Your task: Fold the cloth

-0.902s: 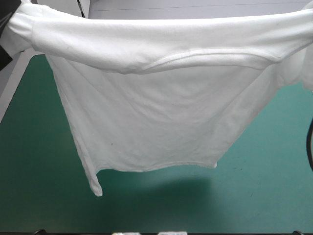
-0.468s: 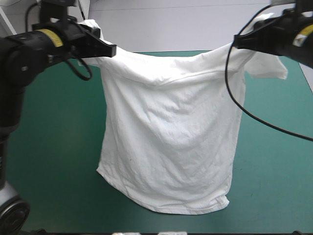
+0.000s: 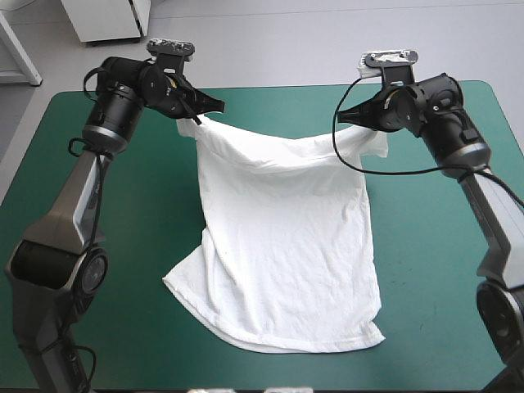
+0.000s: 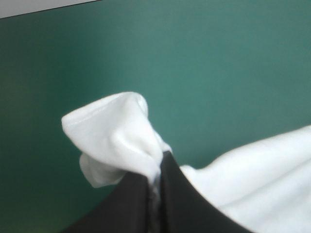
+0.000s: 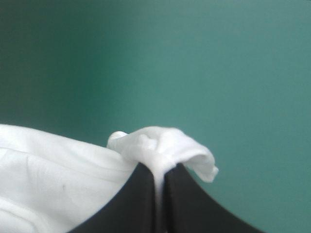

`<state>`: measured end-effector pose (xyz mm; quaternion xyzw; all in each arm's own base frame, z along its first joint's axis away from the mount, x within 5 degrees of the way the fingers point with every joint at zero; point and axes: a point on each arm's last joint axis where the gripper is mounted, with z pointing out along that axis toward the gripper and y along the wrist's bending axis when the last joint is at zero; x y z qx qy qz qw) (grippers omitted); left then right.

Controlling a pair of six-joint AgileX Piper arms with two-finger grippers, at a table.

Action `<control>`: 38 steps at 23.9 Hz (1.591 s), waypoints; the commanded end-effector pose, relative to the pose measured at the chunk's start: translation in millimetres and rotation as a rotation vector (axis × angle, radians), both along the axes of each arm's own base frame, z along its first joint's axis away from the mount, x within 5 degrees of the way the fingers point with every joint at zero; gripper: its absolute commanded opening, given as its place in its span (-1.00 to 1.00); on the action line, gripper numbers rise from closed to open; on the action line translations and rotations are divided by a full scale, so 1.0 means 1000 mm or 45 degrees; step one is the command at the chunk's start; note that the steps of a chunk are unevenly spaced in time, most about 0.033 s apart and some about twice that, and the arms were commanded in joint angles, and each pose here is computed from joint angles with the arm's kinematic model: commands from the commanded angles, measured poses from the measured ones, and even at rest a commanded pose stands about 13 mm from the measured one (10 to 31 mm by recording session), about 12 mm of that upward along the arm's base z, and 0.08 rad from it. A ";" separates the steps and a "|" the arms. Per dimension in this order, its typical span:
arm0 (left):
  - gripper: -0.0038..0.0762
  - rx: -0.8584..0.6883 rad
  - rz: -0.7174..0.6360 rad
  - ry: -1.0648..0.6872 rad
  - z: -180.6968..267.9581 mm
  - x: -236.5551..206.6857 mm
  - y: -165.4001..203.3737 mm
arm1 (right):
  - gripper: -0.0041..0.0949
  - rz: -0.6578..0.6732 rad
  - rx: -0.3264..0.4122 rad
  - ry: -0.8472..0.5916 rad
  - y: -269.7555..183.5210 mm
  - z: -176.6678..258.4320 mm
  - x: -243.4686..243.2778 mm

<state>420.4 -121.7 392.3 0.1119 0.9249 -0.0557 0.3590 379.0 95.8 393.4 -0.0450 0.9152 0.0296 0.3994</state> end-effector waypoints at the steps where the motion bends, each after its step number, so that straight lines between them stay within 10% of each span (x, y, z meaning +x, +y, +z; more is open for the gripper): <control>1: -0.93 -0.065 0.003 -0.170 0.003 0.017 -0.002 | -0.95 -0.033 0.056 -0.154 -0.012 0.001 0.023; 12: -0.92 -0.044 0.004 -0.059 -0.084 0.067 -0.017 | -0.85 -0.079 0.073 0.045 -0.021 -0.085 0.075; 15: -0.71 -0.019 -0.032 -0.068 -0.090 0.070 -0.018 | -0.44 -0.064 0.085 0.064 -0.019 -0.090 0.077; 19: 0.17 -0.099 -0.063 0.028 -0.081 0.060 -0.019 | 0.42 -0.063 0.089 0.105 -0.020 -0.077 0.068; 29: 0.19 -0.081 -0.059 -0.504 0.093 -0.051 0.019 | 0.17 0.008 0.022 -0.188 -0.039 0.033 -0.034; 38: 0.11 -0.148 -0.060 -0.418 0.075 -0.210 0.057 | 0.17 0.006 0.033 -0.166 -0.064 0.026 -0.179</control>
